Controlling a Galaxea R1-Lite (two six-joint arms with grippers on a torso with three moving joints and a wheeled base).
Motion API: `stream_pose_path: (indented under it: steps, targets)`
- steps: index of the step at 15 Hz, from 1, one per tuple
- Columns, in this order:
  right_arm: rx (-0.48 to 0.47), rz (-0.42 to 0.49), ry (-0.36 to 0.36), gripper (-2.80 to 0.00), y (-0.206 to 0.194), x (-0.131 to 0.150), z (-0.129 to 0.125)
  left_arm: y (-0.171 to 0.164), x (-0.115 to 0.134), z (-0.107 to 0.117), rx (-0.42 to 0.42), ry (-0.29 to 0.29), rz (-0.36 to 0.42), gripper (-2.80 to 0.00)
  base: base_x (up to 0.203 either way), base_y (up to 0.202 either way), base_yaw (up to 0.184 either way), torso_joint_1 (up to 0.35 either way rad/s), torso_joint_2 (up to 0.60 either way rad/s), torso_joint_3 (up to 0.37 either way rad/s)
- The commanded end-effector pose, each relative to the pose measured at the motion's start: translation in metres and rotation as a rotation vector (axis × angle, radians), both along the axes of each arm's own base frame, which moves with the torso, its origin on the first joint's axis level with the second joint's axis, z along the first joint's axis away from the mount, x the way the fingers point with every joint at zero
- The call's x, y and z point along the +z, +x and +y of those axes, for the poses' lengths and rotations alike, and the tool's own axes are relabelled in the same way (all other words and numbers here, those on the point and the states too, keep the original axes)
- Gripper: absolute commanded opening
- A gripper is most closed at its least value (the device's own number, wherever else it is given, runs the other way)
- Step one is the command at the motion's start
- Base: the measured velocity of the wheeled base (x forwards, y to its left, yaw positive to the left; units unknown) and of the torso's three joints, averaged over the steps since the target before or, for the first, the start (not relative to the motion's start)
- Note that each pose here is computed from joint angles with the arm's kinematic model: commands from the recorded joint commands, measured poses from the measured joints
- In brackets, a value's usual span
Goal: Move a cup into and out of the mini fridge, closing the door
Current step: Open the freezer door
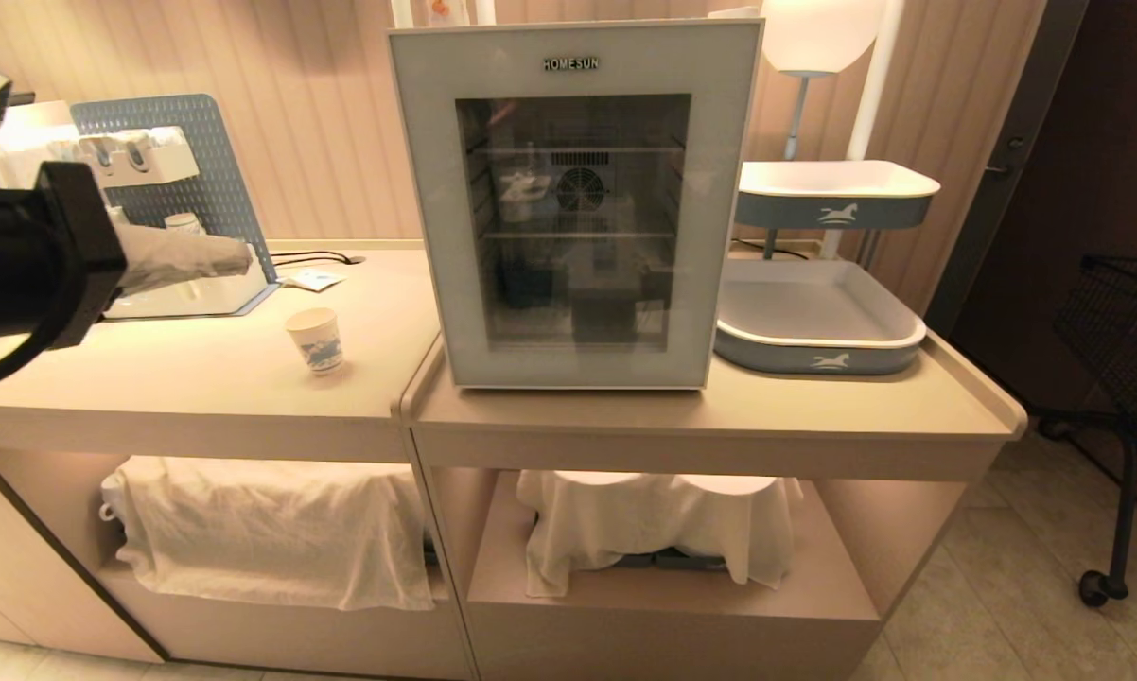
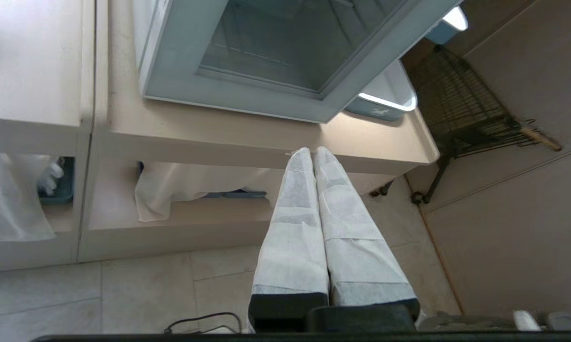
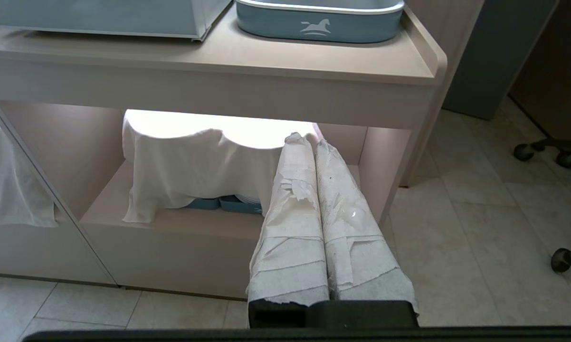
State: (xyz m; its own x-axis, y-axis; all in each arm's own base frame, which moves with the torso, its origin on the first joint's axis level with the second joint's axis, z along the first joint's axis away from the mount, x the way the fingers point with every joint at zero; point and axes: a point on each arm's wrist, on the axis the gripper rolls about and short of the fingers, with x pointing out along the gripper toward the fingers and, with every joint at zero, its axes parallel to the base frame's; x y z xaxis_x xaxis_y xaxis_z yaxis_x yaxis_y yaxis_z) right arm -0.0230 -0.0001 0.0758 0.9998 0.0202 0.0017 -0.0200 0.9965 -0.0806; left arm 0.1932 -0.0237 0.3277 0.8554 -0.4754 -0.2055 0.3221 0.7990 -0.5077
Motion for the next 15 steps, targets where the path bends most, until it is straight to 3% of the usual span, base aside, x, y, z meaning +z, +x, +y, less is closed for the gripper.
stream_pose_path:
  steps: [1,3,5,11,13,15]
  targets:
    - [0.000,0.000,-0.001,-2.80,0.000,0.000,0.000,0.025,-0.009,-0.002,-0.005,0.021,0.043,-2.80,0.000,0.000,0.000,0.000,0.00,0.000]
    - [0.000,0.001,-0.001,-2.80,0.000,0.000,0.000,0.048,-0.015,-0.003,-0.015,0.074,0.050,-2.80,0.000,0.000,0.000,0.000,0.00,0.000]
    - [0.002,0.000,-0.001,-2.80,0.000,0.000,0.000,0.072,-0.025,-0.004,-0.014,0.085,0.083,-2.80,0.000,0.000,0.000,0.000,0.00,0.000]
    - [0.002,0.002,-0.001,-2.80,0.000,0.000,0.000,0.156,-0.049,0.018,0.073,0.038,0.091,-2.80,0.000,0.000,0.000,0.000,0.00,0.000]
    - [0.000,0.000,-0.001,-2.80,0.000,0.000,0.000,0.173,-0.053,0.042,0.140,0.027,0.091,-2.80,0.000,0.000,0.000,0.000,0.00,0.000]
    - [0.000,0.000,-0.001,-2.80,0.000,0.000,0.000,0.182,-0.056,0.047,0.150,0.021,0.074,-2.80,0.000,0.000,0.000,0.000,0.00,0.000]
